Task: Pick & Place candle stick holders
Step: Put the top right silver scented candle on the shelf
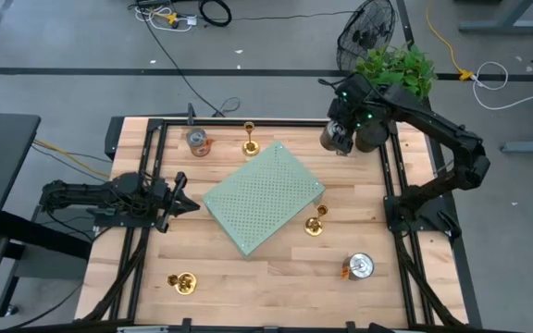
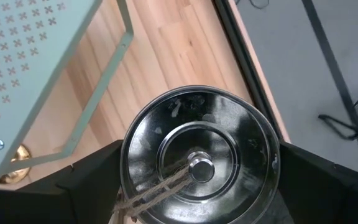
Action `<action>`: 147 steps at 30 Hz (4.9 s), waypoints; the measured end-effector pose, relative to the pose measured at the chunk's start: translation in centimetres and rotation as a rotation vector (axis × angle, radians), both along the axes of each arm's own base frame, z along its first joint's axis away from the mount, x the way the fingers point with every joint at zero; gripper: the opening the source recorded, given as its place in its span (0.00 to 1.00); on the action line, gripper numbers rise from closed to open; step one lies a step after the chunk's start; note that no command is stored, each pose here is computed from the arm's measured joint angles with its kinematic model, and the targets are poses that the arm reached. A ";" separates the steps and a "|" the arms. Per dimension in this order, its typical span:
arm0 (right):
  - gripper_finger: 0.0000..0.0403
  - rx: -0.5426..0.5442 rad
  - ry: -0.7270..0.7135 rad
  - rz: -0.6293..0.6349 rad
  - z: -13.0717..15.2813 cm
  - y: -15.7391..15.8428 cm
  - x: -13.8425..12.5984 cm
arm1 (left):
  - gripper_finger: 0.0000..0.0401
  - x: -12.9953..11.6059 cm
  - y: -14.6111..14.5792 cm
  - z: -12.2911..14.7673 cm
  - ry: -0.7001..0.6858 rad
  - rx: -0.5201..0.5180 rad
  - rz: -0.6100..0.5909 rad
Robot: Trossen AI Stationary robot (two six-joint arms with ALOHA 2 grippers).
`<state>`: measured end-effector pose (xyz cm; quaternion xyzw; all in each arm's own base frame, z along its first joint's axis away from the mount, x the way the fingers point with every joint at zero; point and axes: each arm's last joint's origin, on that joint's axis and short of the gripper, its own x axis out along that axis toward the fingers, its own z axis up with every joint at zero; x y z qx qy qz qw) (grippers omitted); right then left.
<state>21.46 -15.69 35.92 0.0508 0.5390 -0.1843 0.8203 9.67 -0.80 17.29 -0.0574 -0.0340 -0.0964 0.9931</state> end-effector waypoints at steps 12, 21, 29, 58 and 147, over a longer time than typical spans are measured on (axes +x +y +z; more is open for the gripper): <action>0.91 -0.136 0.000 0.170 0.5 1.2 1.6 | 0.06 0.0 0.0 0.0 0.000 0.000 0.000; 0.91 -0.178 -0.064 0.243 0.8 2.4 3.0 | 0.06 0.0 0.0 0.0 0.000 0.000 0.000; 0.91 -0.164 -0.124 0.316 2.0 3.6 3.6 | 0.06 0.0 0.0 0.0 0.000 0.000 0.000; 0.91 -0.075 -0.288 0.608 3.7 10.4 6.3 | 0.06 0.0 0.0 0.0 0.000 0.000 0.000; 0.91 0.099 -0.069 0.344 0.1 4.3 16.1 | 0.06 0.0 0.0 0.0 0.001 0.000 0.000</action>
